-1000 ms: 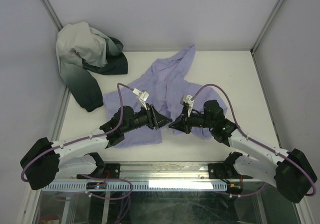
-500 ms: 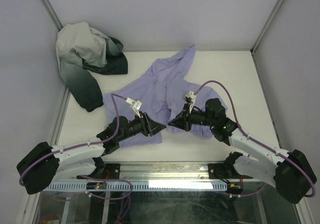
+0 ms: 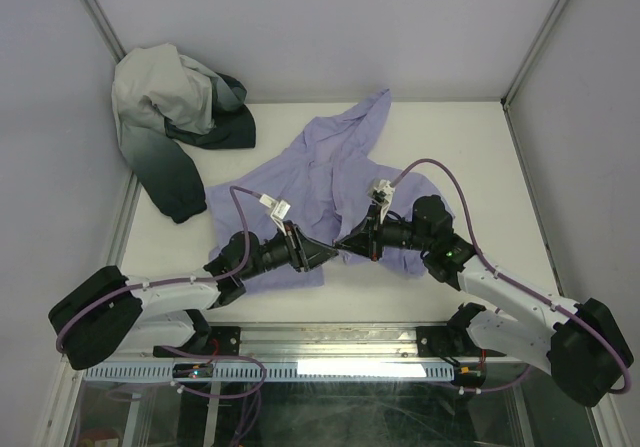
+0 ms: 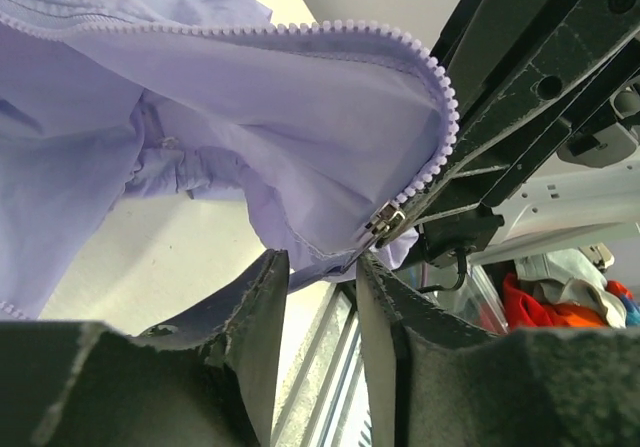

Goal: Zip up the jacket

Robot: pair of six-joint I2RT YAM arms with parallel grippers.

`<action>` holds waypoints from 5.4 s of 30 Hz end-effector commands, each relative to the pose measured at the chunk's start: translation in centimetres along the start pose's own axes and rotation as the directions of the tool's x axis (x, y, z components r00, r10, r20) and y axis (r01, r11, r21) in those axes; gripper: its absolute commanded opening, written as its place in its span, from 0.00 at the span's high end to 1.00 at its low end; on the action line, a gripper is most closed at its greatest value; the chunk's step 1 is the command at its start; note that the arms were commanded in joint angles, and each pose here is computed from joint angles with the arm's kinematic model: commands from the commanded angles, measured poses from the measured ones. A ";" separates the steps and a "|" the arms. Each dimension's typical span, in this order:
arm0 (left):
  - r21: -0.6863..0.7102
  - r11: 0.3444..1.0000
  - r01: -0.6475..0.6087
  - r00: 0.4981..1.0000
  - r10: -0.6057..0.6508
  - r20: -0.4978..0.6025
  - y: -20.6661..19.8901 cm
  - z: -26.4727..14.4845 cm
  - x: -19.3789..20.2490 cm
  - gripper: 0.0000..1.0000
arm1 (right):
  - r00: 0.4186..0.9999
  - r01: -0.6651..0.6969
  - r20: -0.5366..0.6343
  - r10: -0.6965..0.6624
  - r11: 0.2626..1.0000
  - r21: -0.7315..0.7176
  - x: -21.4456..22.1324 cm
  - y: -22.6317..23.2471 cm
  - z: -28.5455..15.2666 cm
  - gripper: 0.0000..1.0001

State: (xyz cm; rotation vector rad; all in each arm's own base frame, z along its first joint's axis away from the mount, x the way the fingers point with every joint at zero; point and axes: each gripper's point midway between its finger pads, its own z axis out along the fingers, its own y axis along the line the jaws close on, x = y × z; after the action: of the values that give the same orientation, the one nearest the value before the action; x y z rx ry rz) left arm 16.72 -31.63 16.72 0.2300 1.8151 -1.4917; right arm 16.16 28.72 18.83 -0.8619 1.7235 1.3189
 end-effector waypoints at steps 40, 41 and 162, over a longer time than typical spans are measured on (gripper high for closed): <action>-0.541 0.838 0.076 0.980 -0.163 -0.114 6.2 -3.0 1.9 0.47 | 0.988 0.097 0.098 -0.115 0.980 0.175 -1.1 -3.4 -2.0 1.00; -0.574 0.816 0.064 0.979 -0.162 -0.121 6.6 -3.2 2.0 0.47 | 0.987 0.102 0.102 -0.122 0.979 0.179 -0.9 -3.4 -2.2 1.00; -0.159 0.873 -0.460 0.805 0.486 0.340 -4.1 -1.9 -7.1 1.00 | 0.967 0.240 0.114 -0.227 0.965 -0.108 -1.7 1.3 -1.4 1.00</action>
State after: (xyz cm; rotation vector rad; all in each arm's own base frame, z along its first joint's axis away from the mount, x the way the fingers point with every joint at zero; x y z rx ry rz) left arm 19.80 -28.09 21.22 0.2389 1.5175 -0.9434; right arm 15.19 26.82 17.00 -0.9498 1.6235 1.2894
